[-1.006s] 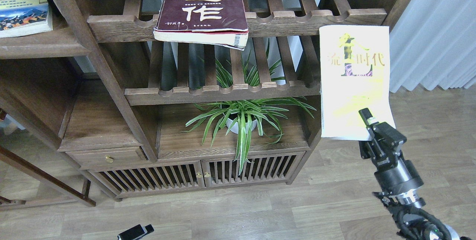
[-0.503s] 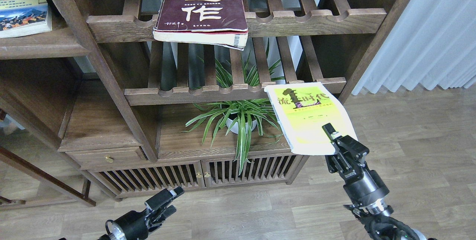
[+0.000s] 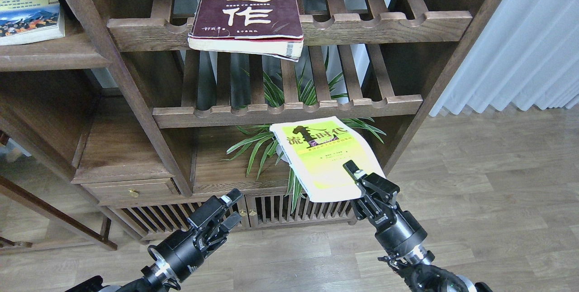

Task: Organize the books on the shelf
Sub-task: 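Hand the yellow book from the right gripper to the left gripper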

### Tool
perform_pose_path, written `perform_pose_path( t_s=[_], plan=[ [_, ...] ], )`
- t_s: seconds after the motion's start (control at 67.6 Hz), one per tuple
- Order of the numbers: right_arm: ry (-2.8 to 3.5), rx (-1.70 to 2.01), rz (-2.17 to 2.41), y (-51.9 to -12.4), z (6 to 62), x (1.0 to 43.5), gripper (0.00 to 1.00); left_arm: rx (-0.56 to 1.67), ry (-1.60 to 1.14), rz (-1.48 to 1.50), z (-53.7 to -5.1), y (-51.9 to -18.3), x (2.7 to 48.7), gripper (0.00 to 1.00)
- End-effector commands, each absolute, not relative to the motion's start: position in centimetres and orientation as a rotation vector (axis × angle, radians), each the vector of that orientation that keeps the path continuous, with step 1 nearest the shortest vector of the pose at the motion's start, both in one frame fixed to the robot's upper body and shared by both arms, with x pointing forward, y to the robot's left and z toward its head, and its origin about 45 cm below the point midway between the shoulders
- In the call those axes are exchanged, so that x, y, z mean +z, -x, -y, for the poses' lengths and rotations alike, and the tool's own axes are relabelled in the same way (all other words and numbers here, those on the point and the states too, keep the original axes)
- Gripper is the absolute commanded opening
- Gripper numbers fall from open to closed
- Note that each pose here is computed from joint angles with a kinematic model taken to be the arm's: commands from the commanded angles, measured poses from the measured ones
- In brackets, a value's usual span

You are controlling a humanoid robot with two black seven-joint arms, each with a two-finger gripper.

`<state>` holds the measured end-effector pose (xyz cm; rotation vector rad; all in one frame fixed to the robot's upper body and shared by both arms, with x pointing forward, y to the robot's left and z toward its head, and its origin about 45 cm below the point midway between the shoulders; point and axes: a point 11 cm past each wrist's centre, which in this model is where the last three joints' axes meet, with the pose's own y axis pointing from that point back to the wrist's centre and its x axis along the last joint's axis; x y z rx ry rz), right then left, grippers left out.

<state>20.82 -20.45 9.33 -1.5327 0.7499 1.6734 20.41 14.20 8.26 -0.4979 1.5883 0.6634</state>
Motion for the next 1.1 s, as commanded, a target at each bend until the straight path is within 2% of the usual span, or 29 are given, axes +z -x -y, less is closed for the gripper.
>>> perform_pose_path(
  t_s=[0.0,0.429,0.622,0.844,1.08],
  plan=[
    [1.546,1.681,-0.744,-20.7,19.8,9.3,0.03,0.624,0.52,-1.595,-12.7,-20.7,8.9,0.98],
    [1.588,1.701,-0.713,-20.3,17.7,9.3,0.03,0.587,0.549,-1.552,-9.7,-24.2,9.7,0.94],
    [1.63,1.7,-0.722,-20.3,17.5,9.3,0.03,0.542,0.58,-1.577,-6.0,-24.9,10.2,0.95],
    [1.632,1.697,-0.721,-20.4,17.6,9.4,0.03,0.581,0.55,-1.547,-6.8,-26.3,9.5,1.0],
    [1.631,1.698,-0.722,-20.4,17.6,9.4,0.03,0.608,0.554,-1.539,-7.4,-26.9,9.1,0.99]
  ],
)
